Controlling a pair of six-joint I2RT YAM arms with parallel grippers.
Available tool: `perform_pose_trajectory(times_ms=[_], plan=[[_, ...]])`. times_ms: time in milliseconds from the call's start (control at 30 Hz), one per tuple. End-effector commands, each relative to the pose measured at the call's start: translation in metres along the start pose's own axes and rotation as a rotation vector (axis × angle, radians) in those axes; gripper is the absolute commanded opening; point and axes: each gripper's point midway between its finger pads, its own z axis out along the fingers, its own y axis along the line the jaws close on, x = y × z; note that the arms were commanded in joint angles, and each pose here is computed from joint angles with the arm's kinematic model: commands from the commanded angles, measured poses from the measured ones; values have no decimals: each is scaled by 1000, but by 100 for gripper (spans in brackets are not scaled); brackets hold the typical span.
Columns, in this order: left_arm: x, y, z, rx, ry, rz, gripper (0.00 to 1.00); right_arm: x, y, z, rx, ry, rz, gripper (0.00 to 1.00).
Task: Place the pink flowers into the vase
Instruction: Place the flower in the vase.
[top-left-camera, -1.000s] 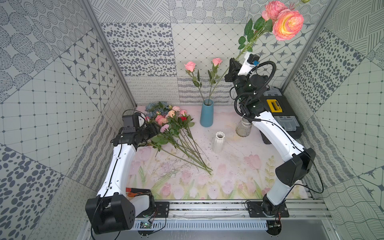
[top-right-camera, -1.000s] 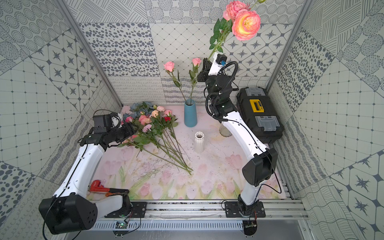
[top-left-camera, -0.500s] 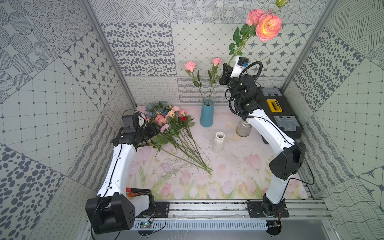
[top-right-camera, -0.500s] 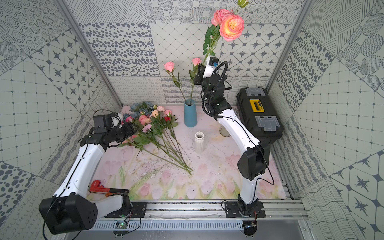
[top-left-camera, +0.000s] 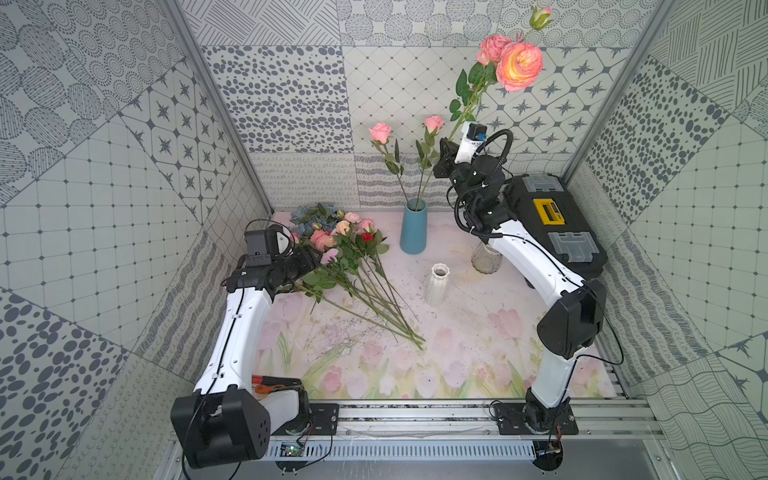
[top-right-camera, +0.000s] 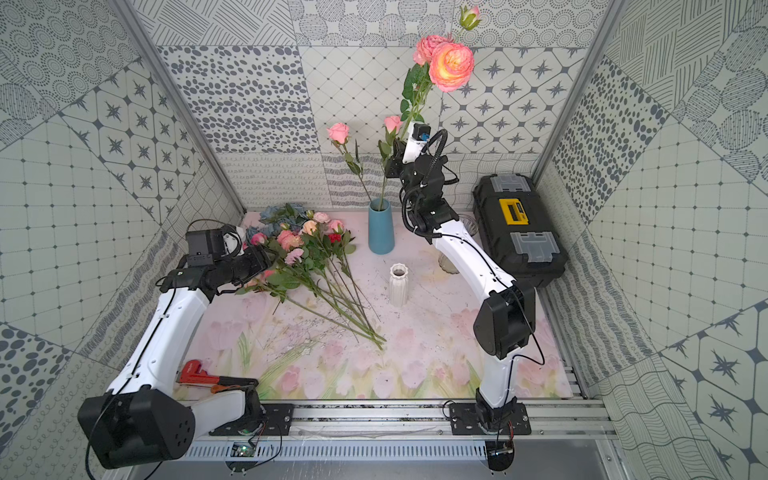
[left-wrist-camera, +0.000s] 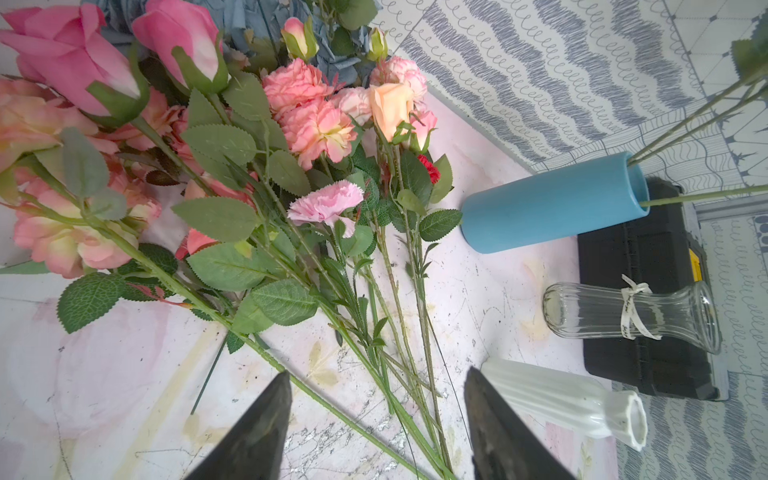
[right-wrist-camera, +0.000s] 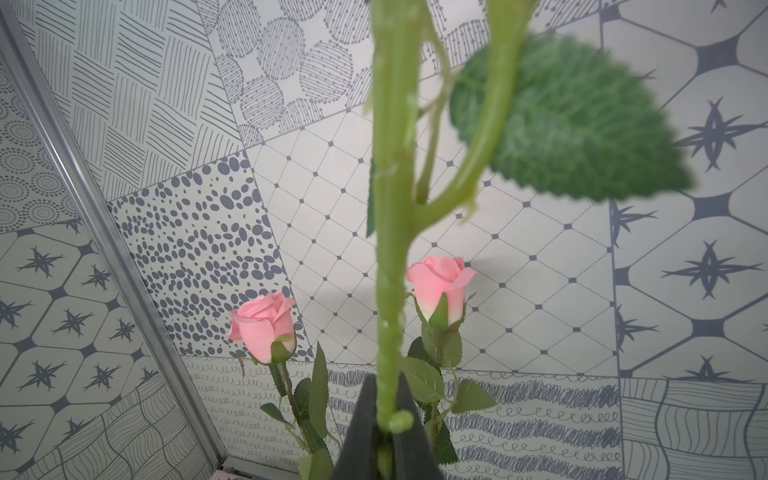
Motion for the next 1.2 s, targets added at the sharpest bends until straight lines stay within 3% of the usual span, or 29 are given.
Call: perform_pose_trajectory(times_ms=[0, 1167], plan=[[-4, -4, 1, 31, -9, -3, 66, 11, -1, 6, -14, -16, 27, 0], [-4, -3, 2, 28, -9, -3, 66, 98, -21, 12, 32, 91, 81, 0]])
